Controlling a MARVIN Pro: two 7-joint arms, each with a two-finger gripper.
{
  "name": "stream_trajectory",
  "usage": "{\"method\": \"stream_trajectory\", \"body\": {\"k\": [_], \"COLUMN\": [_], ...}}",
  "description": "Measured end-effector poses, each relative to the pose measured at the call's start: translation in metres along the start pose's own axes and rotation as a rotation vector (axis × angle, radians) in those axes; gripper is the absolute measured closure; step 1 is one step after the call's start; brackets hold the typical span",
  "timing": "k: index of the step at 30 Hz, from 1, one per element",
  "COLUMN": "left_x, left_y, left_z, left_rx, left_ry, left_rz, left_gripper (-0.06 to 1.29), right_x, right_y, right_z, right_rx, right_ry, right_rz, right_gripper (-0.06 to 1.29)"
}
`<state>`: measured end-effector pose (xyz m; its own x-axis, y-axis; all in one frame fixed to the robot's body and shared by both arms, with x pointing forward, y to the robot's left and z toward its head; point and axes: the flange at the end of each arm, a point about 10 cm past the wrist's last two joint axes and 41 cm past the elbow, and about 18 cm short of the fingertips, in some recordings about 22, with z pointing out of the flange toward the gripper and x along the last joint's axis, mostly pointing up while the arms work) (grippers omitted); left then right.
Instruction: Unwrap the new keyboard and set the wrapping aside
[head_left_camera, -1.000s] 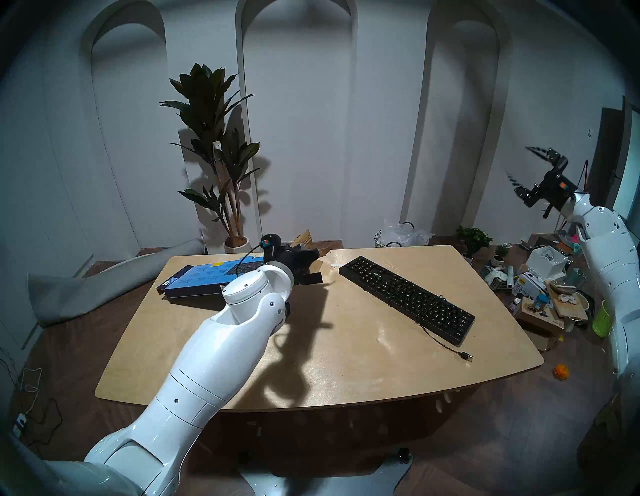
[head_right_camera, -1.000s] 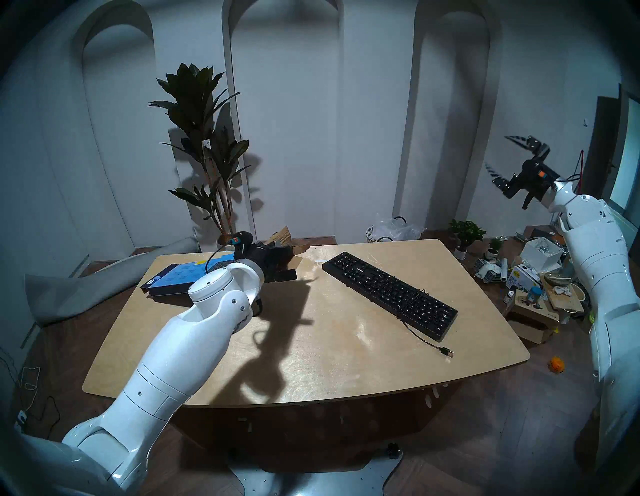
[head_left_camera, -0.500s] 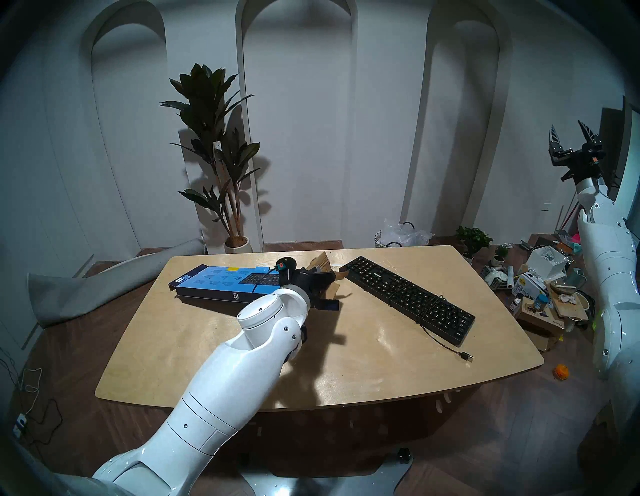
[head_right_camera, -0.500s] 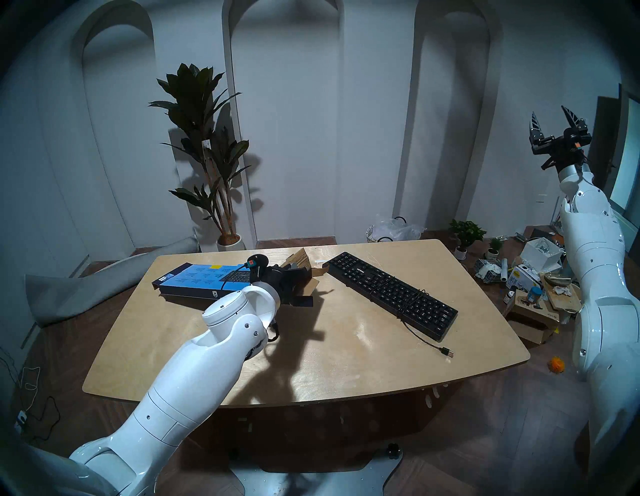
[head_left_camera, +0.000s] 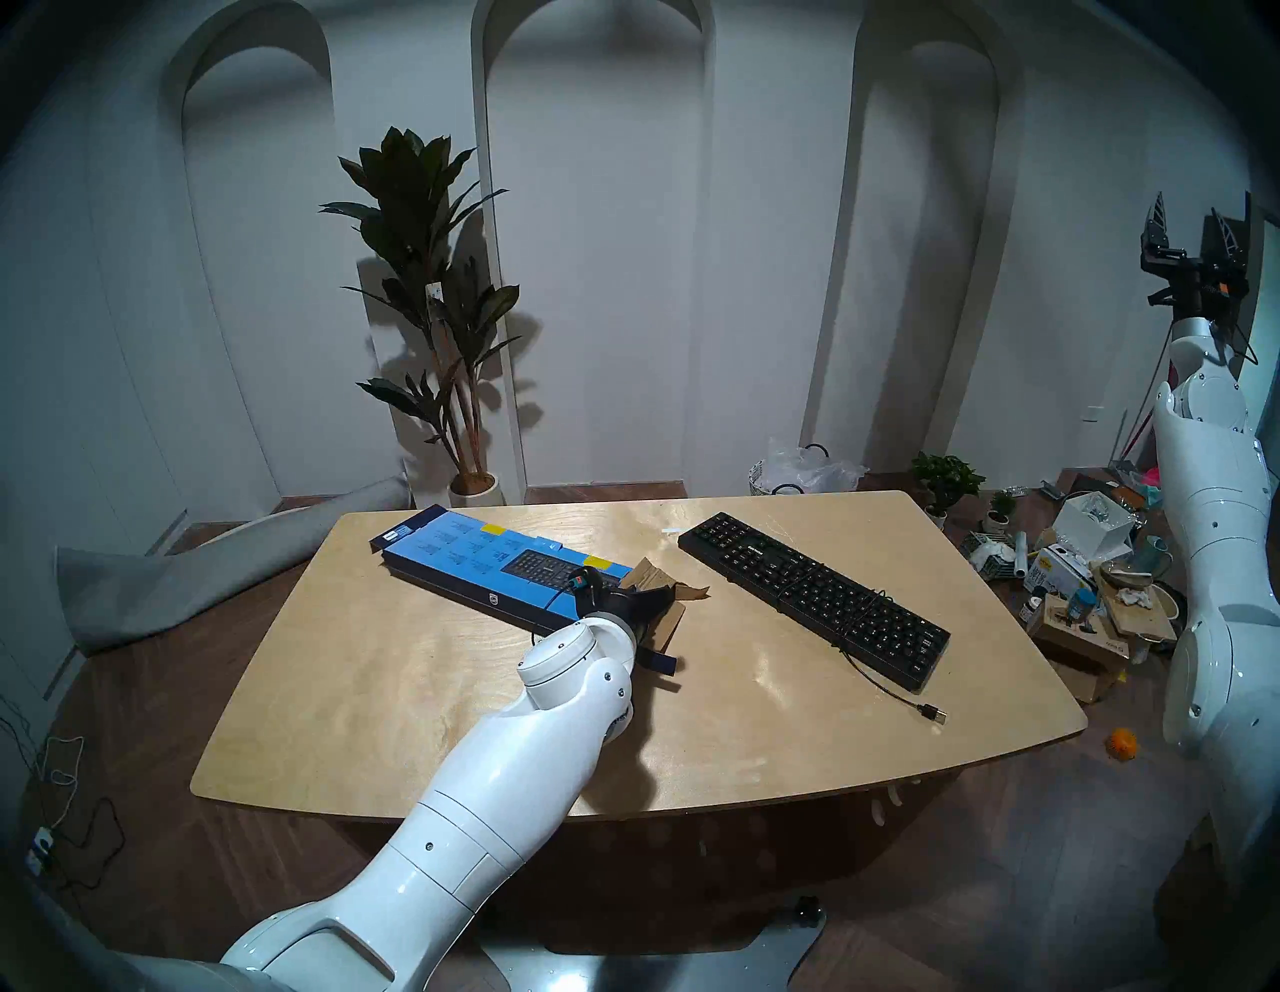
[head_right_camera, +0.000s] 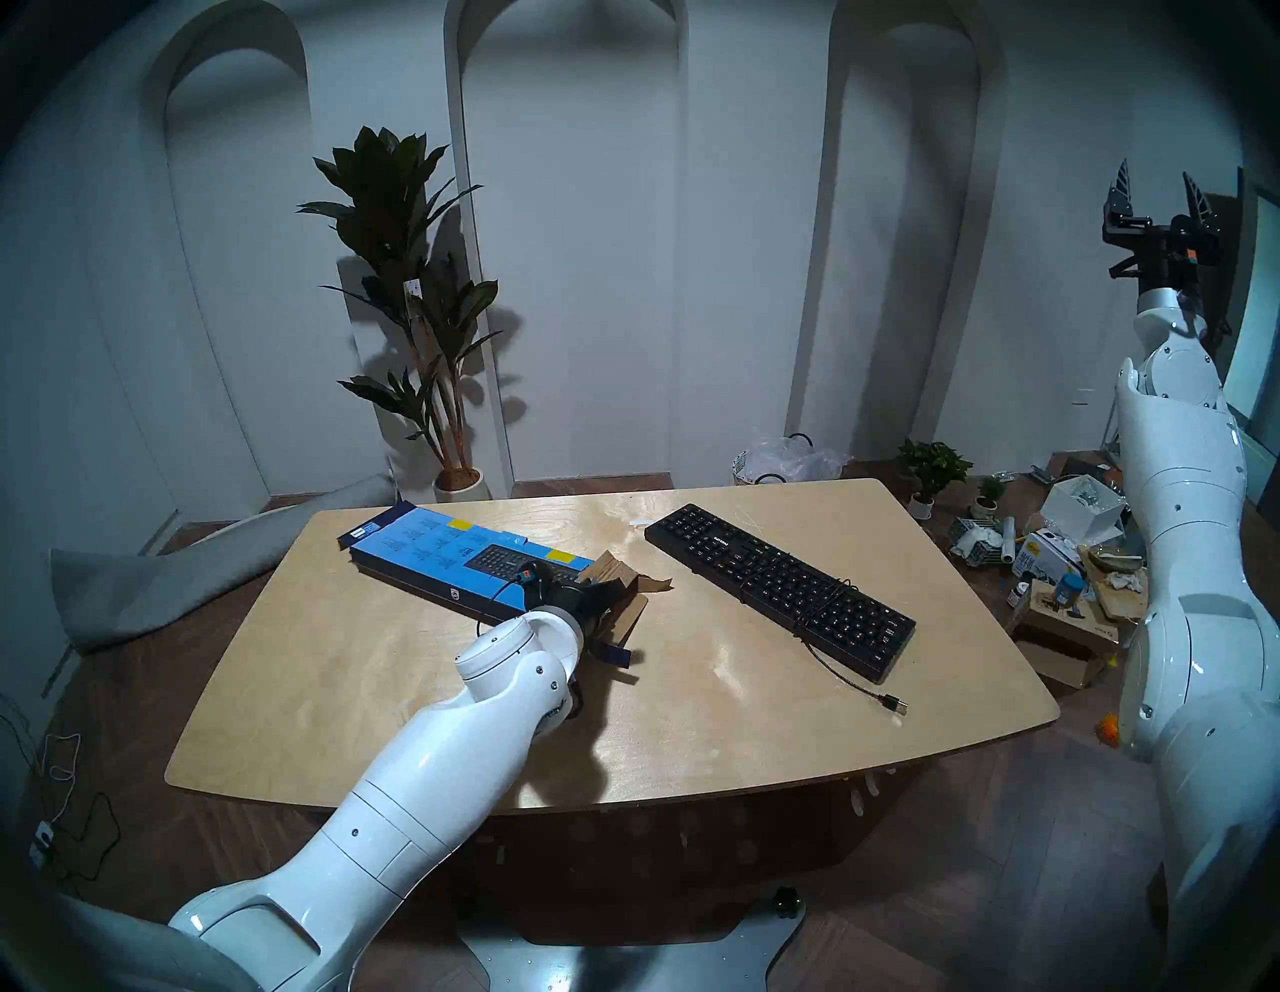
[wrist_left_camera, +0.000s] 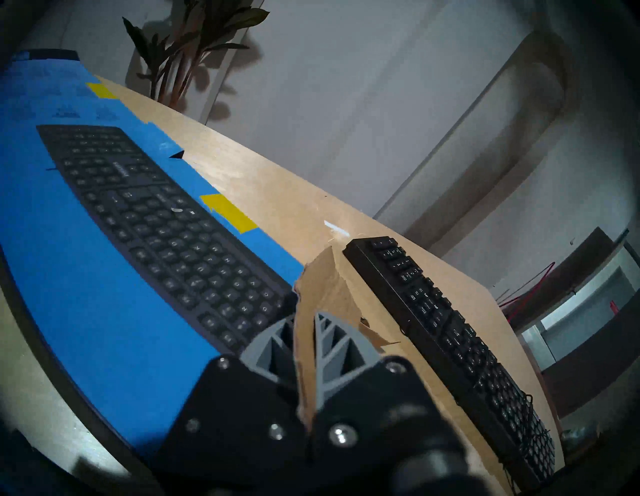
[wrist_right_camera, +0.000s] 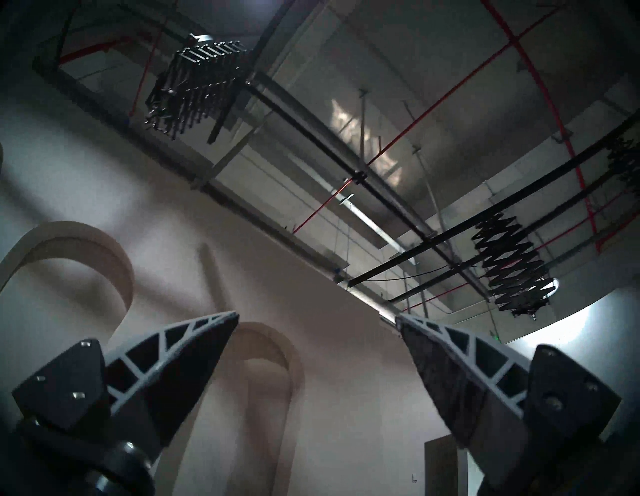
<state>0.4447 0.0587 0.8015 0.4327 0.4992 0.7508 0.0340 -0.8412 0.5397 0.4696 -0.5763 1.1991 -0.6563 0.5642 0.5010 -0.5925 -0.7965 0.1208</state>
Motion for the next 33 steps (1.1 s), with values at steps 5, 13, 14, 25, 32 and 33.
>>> {"method": "stream_trajectory", "body": {"k": [5,13,14,25,32,33], "left_x": [0.006,0.029,0.032,0.040,0.089,0.099], "left_y": [0.019,0.038,0.039,0.050,0.062,0.062], "left_z": [0.002,-0.006,-0.007,-0.029,-0.039,-0.041], "left_rx": [-0.035,-0.090,-0.097,-0.240,-0.305,-0.307], "left_ry": [0.032,0.097,0.101,0.065,0.177,0.204], "left_rz": [-0.022,-0.061,-0.065,-0.108,-0.111,-0.108], "left_gripper": [1.25,0.55,0.39,-0.02,-0.02,-0.02], "right_x": [0.007,0.018,0.018,0.037,0.035,0.034], "right_y": [0.004,0.001,0.001,0.000,0.010,0.012], "right_z": [-0.002,-0.007,-0.007,-0.012,-0.019,-0.020], "right_rx": [-0.037,-0.065,-0.066,-0.095,-0.131,-0.137], "right_ry": [-0.003,-0.032,-0.035,-0.077,-0.105,-0.112], "right_rz": [-0.022,-0.065,-0.068,-0.108,-0.119,-0.119], "right_gripper": [0.00,0.00,0.00,0.00,0.00,0.00]}}
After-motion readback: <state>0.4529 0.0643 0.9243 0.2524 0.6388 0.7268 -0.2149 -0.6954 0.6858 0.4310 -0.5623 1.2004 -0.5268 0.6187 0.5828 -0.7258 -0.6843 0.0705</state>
